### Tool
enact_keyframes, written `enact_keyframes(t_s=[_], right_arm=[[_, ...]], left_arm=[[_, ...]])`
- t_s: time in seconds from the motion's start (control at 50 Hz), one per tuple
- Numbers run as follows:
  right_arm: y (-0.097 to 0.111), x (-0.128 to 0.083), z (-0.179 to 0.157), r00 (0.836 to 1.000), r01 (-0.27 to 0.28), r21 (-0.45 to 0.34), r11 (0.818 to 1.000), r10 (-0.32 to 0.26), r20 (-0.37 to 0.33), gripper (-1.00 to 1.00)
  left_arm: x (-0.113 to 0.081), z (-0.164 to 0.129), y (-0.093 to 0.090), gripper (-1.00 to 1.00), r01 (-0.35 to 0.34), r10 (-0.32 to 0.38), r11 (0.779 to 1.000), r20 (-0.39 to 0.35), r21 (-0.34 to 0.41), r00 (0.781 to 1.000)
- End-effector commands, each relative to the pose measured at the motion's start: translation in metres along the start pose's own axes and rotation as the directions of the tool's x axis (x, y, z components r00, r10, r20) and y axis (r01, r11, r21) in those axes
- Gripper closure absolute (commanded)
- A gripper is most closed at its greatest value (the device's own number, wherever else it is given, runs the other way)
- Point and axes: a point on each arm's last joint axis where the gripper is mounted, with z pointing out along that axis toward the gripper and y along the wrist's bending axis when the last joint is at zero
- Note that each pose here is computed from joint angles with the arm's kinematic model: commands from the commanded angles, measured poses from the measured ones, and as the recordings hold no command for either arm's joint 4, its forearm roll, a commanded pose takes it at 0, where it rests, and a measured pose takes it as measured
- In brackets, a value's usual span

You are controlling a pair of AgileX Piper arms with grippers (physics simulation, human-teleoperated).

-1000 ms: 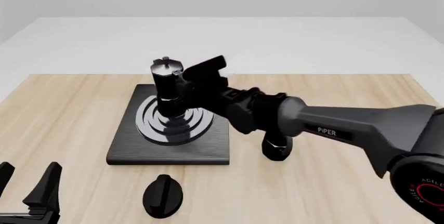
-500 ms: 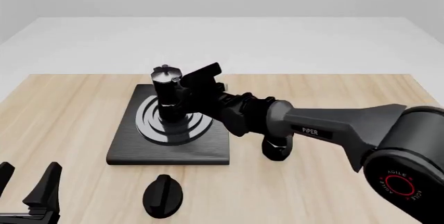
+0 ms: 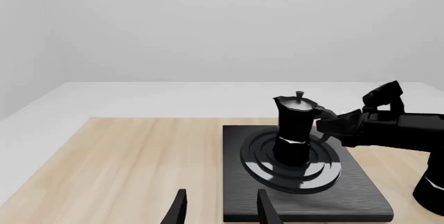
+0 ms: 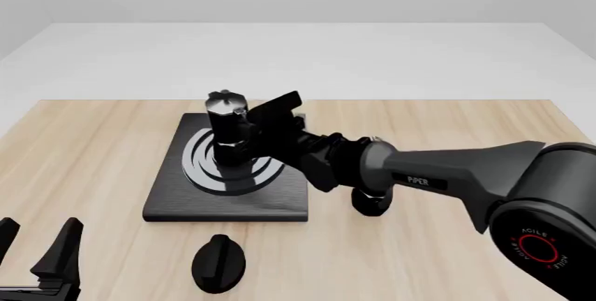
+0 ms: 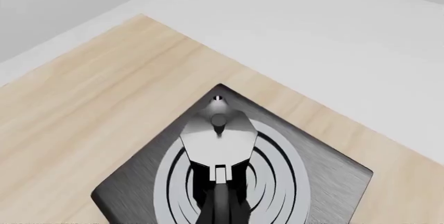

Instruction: Put the right moka pot on the stove.

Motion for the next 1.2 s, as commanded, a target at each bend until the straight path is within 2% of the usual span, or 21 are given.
enact_keyframes(t_s=[0.02,0.1,0.12,0.68,0.86,1.2], right_arm=[[-0.006,0.007,-0.003,1.0,-0.011,0.014,1.0,0.011,0.0,1.0],[-0.007,0.006,-0.004,1.0,0.001,0.017,1.0,-0.001,0.001,1.0],[-0.008,0.005,-0.005,1.0,0.007,0.017,1.0,-0.007,0.001,-1.0],[0.001,-0.009,-0.02,0.998,0.052,0.002,0.999,-0.052,0.019,-1.0],[0.006,-0.009,-0.026,0.998,0.066,-0.008,0.998,-0.066,0.001,-1.0],[0.011,-0.022,-0.06,0.997,0.075,-0.019,0.997,-0.074,0.03,-1.0]], left_arm=[[0.0,0.0,0.0,-1.0,0.0,0.0,1.0,0.0,0.0,1.0],[0.0,0.0,0.0,-1.0,0.0,0.0,1.0,0.0,0.0,1.0],[0.0,0.0,0.0,-1.0,0.0,0.0,1.0,0.0,0.0,1.0],[0.0,0.0,0.0,-1.0,0.0,0.0,1.0,0.0,0.0,1.0],[0.0,0.0,0.0,-1.0,0.0,0.0,1.0,0.0,0.0,1.0],[0.0,0.0,0.0,-1.0,0.0,0.0,1.0,0.0,0.0,1.0]])
